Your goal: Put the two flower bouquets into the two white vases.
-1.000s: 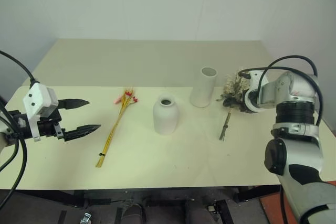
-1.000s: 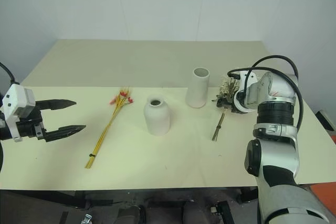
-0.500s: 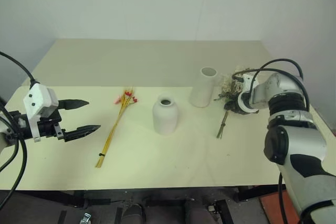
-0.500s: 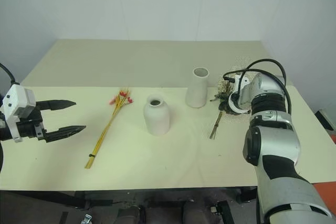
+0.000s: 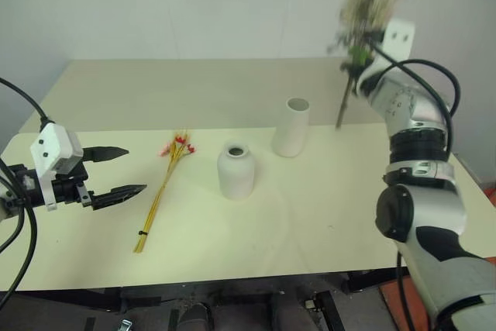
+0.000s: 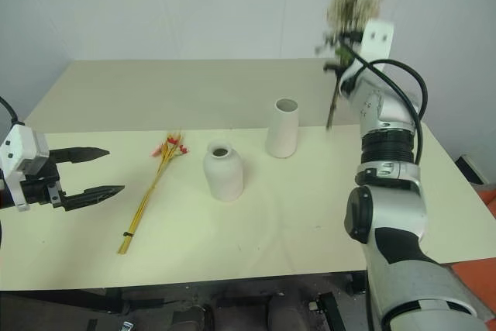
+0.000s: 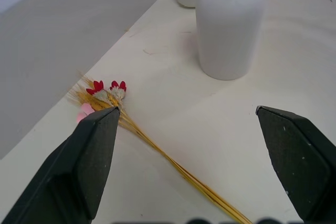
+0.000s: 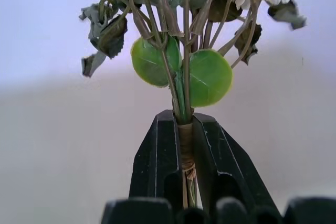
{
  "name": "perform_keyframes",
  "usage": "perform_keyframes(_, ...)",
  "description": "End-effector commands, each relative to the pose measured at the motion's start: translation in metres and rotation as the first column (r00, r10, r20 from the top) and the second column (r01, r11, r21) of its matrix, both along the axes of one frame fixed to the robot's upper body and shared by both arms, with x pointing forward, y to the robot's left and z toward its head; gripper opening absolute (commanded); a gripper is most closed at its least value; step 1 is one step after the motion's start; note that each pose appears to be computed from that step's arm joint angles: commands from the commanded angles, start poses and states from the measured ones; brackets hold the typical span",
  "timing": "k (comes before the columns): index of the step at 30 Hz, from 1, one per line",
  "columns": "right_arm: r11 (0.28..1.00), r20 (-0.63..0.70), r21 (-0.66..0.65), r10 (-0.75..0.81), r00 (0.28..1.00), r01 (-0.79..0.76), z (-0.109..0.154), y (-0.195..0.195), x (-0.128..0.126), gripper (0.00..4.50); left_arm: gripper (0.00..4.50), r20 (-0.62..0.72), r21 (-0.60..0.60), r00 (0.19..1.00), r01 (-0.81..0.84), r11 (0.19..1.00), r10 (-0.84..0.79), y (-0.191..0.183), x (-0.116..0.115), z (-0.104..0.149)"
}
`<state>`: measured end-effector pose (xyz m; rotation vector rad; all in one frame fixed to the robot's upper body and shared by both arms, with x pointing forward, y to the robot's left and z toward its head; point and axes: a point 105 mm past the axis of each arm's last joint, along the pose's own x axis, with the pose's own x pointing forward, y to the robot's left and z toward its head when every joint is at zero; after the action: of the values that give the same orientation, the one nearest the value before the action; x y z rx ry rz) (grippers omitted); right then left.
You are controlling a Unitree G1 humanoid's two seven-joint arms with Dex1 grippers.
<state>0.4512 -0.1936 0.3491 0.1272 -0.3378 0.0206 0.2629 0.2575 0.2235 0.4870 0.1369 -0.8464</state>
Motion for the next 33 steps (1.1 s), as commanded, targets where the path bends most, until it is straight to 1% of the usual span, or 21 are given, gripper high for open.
perform_keyframes(1, 0.964, 0.329, 0.136, 0.174, 0.928, -0.229, 0.041, 0.007, -0.032, 0.16, 4.5, 0.059, 0.02, 0.998, 0.003, 1.0, -0.004, -0.001, -0.003, 0.013)
perform_keyframes(2, 0.954, 0.354, 0.139, 0.203, 0.913, -0.266, 0.042, 0.012, -0.035, 0.16, 4.5, 0.061, 0.02, 0.998, 0.003, 1.0, -0.004, -0.001, -0.003, 0.014)
perform_keyframes(4, 0.951, 0.378, 0.109, 0.229, 0.897, -0.289, 0.042, 0.023, -0.039, 0.16, 4.5, 0.063, 0.022, 0.998, 0.002, 1.0, -0.003, -0.001, -0.003, 0.016)
perform_keyframes(8, 0.94, 0.384, 0.067, 0.286, 0.878, -0.335, 0.034, 0.04, -0.043, 0.16, 4.5, 0.065, 0.024, 0.998, 0.0, 1.0, -0.001, 0.0, -0.005, 0.017)
perform_keyframes(11, 0.951, 0.327, 0.029, 0.281, 0.902, -0.306, 0.019, 0.043, -0.037, 0.16, 4.5, 0.063, 0.026, 0.998, -0.006, 1.0, 0.004, 0.0, -0.007, 0.016)
perform_keyframes(15, 0.95, 0.323, 0.039, 0.28, 0.904, -0.309, 0.014, 0.043, -0.04, 0.16, 4.5, 0.062, 0.024, 0.998, -0.007, 1.0, 0.005, -0.001, -0.008, 0.016)
perform_keyframes(19, 0.952, 0.294, 0.044, 0.277, 0.915, -0.302, 0.0, 0.043, -0.038, 0.16, 4.5, 0.053, 0.018, 0.999, -0.002, 1.0, 0.001, -0.004, -0.009, 0.013)
perform_keyframes(30, 0.953, 0.218, -0.001, 0.297, 0.93, -0.304, -0.032, 0.059, -0.031, 0.16, 4.5, 0.055, 0.013, 0.998, -0.009, 1.0, 0.008, -0.007, -0.011, 0.016)
perform_keyframes(33, 0.954, 0.221, -0.016, 0.295, 0.93, -0.298, -0.035, 0.06, -0.031, 0.16, 4.5, 0.055, 0.011, 0.998, -0.011, 1.0, 0.01, -0.008, -0.012, 0.017)
